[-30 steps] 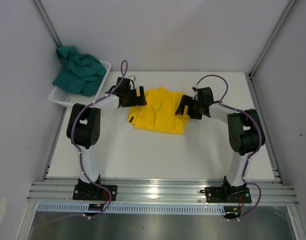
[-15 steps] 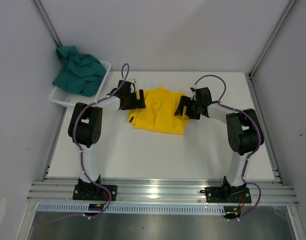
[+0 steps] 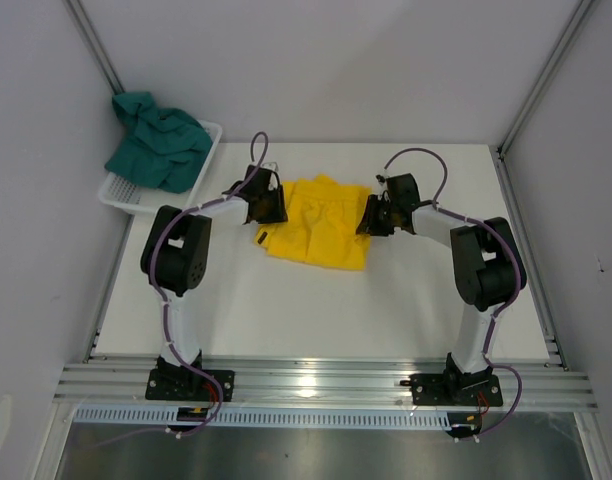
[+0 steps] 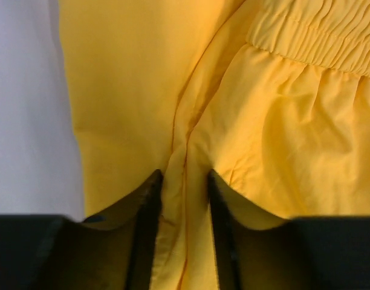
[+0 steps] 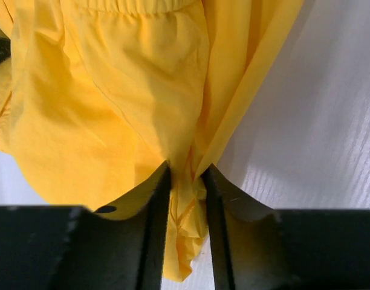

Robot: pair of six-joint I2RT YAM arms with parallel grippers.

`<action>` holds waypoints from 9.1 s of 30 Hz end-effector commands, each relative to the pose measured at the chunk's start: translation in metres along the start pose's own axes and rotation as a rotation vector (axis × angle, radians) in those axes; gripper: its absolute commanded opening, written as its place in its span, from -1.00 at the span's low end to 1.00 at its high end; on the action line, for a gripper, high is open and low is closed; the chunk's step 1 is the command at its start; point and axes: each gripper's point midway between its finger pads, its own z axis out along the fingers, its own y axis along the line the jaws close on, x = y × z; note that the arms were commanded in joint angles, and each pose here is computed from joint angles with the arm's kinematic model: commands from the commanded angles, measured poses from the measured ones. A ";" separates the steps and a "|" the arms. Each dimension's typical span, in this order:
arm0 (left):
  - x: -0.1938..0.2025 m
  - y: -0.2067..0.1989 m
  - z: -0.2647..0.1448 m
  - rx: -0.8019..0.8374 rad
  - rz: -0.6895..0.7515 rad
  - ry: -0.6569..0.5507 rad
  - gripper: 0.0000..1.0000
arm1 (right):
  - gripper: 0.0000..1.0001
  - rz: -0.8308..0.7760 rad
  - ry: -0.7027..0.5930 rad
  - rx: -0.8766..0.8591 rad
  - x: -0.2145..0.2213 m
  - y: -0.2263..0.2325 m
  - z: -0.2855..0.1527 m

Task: Fold and stack the shorts
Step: Fold the shorts, then neatly place the folded shorts to the corner, then grab the shorts from the pile, then move the shorts to the center of the board

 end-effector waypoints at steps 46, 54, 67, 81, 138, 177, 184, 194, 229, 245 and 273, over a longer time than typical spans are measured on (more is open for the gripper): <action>0.215 -0.405 -0.062 0.573 0.214 -0.063 -1.00 | -1.00 0.764 -0.432 1.304 0.075 -0.279 -0.314; 0.247 -0.453 -0.060 0.707 0.268 -0.034 -1.00 | -1.00 0.970 -0.476 1.380 0.103 -0.321 -0.345; 0.244 -0.465 -0.088 0.774 0.264 -0.112 0.51 | 0.65 0.924 -0.609 1.424 0.075 -0.319 -0.378; 0.130 -0.384 -0.129 0.672 0.169 -0.174 0.98 | 0.69 0.594 -0.774 0.992 -0.032 -0.230 -0.382; 0.023 -0.013 -0.206 -0.048 -0.031 -0.685 0.98 | 0.99 -0.279 -0.548 0.092 0.015 0.097 -0.076; -0.209 0.272 -0.069 -0.400 -1.058 -0.608 0.98 | 0.99 -0.208 -0.534 0.008 0.022 0.083 -0.086; -0.228 0.296 -0.042 -0.313 -1.126 -0.712 0.09 | 0.99 -0.208 -0.535 0.009 0.020 0.081 -0.087; -0.296 0.255 -0.101 -0.107 -0.978 -0.901 -1.00 | 0.99 -0.212 -0.523 0.020 0.020 0.077 -0.081; -0.182 -0.125 -0.550 0.386 -0.336 -1.476 -1.00 | 0.99 -0.113 -0.777 0.093 0.001 0.051 -0.150; -0.077 -0.102 -0.408 0.352 -0.481 -1.101 -1.00 | 0.99 -0.097 -0.787 0.099 0.000 0.049 -0.151; -0.029 -0.032 -0.310 -0.079 -0.307 -0.657 0.98 | 0.94 -0.250 -0.359 -0.346 0.049 0.136 -0.089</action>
